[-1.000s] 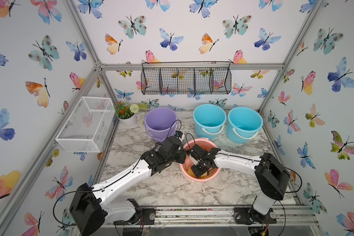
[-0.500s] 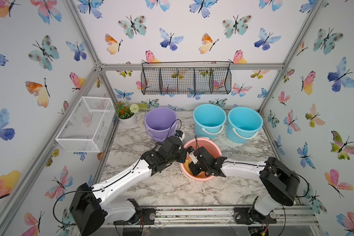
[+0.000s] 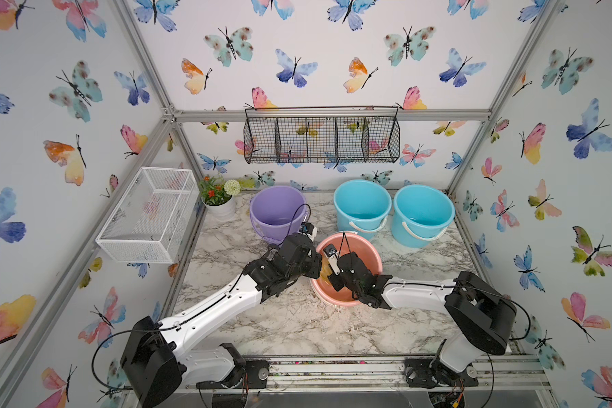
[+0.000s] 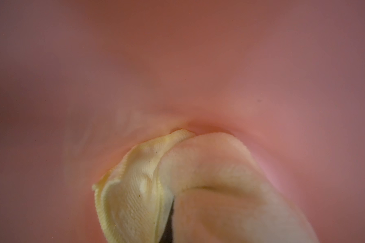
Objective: Wipe the inside of the bucket with a cloth
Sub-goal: Wipe the dirt from the inside of the bucket.
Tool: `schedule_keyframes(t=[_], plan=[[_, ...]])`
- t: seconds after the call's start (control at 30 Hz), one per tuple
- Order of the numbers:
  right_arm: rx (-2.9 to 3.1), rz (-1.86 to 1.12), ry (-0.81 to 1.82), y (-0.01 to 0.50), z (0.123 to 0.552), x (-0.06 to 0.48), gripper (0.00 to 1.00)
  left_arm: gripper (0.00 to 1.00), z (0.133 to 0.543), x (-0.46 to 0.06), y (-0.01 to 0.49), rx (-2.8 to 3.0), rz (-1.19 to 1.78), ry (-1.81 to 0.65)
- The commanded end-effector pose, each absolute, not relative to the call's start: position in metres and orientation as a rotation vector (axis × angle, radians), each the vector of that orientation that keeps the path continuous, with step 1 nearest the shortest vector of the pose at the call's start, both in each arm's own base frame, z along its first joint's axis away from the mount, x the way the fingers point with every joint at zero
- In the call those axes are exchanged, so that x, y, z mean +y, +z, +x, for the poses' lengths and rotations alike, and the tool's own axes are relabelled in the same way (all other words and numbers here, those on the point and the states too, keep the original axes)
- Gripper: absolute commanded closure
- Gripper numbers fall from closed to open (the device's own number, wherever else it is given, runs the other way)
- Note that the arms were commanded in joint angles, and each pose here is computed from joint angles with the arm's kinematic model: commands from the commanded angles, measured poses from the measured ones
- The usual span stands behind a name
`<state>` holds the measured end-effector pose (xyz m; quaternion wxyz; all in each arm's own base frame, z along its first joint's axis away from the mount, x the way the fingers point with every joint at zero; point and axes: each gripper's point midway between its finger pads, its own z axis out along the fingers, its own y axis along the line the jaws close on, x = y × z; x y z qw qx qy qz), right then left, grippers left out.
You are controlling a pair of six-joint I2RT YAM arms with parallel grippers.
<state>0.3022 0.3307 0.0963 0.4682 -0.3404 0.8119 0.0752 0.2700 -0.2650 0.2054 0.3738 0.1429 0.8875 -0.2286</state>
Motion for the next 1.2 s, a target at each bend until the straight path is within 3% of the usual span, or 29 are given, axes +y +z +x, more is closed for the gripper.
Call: schedule_keyframes(t=[0.0,0.2,0.53,0.83,0.97,1.17], plan=[[1.931,-0.758,-0.065,0.122,0.333,0.319,0.98,1.00,0.249,-0.286,0.205,2.301,0.469,-0.713],[1.983,-0.808,-0.368,0.111,0.338,0.285,0.98,1.00,0.248,-0.282,0.204,2.304,0.474,-0.692],[2.285,-0.923,-0.474,0.082,0.299,0.247,0.98,1.00,0.250,-0.275,0.206,2.295,0.461,-0.646],[2.687,-1.111,-0.171,0.055,0.219,0.245,0.98,1.00,0.252,-0.272,0.205,2.293,0.460,-0.618],[2.809,-1.184,0.165,0.052,0.184,0.272,0.98,1.00,0.253,-0.273,0.203,2.292,0.454,-0.625],[2.705,-1.132,0.674,0.071,0.176,0.329,0.98,1.00,0.252,-0.275,0.200,2.299,0.449,-0.646]])
